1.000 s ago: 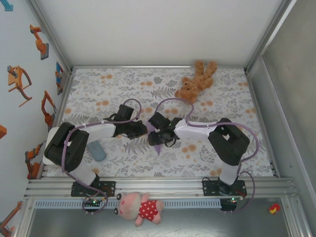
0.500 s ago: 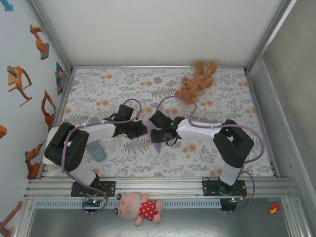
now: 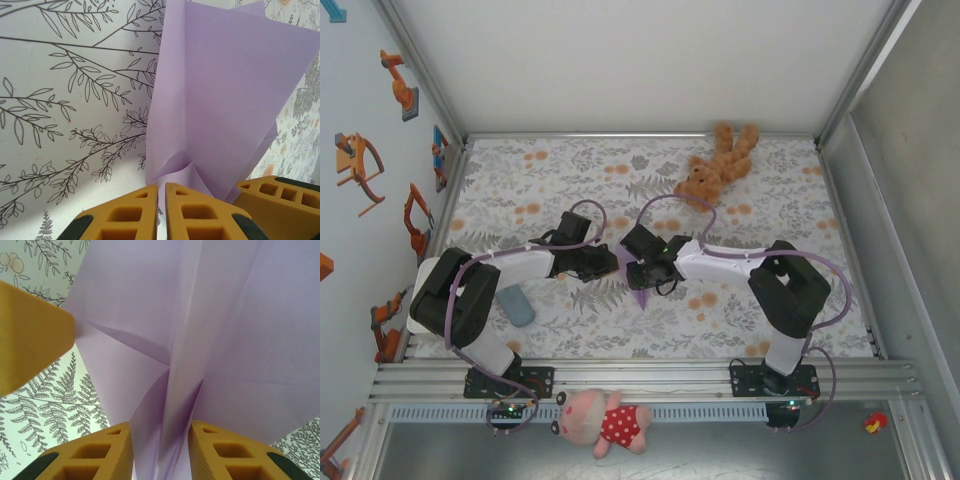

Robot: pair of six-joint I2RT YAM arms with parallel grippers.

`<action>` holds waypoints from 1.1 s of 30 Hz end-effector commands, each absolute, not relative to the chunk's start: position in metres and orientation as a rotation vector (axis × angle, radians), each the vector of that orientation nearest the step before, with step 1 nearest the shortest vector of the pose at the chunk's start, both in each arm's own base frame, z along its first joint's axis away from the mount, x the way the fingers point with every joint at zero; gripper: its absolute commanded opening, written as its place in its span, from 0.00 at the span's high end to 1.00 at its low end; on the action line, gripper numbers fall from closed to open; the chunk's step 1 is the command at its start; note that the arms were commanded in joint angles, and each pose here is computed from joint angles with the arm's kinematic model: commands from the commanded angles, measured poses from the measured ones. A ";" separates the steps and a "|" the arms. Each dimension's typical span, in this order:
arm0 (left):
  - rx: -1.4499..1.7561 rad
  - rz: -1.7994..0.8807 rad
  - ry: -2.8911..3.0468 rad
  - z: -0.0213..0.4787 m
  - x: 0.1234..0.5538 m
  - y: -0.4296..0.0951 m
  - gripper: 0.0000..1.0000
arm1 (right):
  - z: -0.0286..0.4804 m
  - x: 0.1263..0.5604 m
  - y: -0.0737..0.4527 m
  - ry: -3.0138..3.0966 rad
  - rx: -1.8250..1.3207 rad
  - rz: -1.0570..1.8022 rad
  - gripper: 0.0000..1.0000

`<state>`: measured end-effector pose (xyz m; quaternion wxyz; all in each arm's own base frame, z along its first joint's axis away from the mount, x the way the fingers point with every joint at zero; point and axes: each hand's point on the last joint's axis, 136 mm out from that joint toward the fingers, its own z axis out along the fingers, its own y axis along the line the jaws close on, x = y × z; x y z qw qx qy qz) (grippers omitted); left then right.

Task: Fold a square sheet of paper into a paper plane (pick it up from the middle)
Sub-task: Move the paper plane to the top-center of the table.

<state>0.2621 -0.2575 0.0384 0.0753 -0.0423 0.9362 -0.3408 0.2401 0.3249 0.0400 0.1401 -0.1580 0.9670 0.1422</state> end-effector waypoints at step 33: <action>-0.316 -0.747 2.685 0.075 0.273 -0.186 0.44 | 0.032 0.256 0.305 2.828 -0.338 0.127 0.93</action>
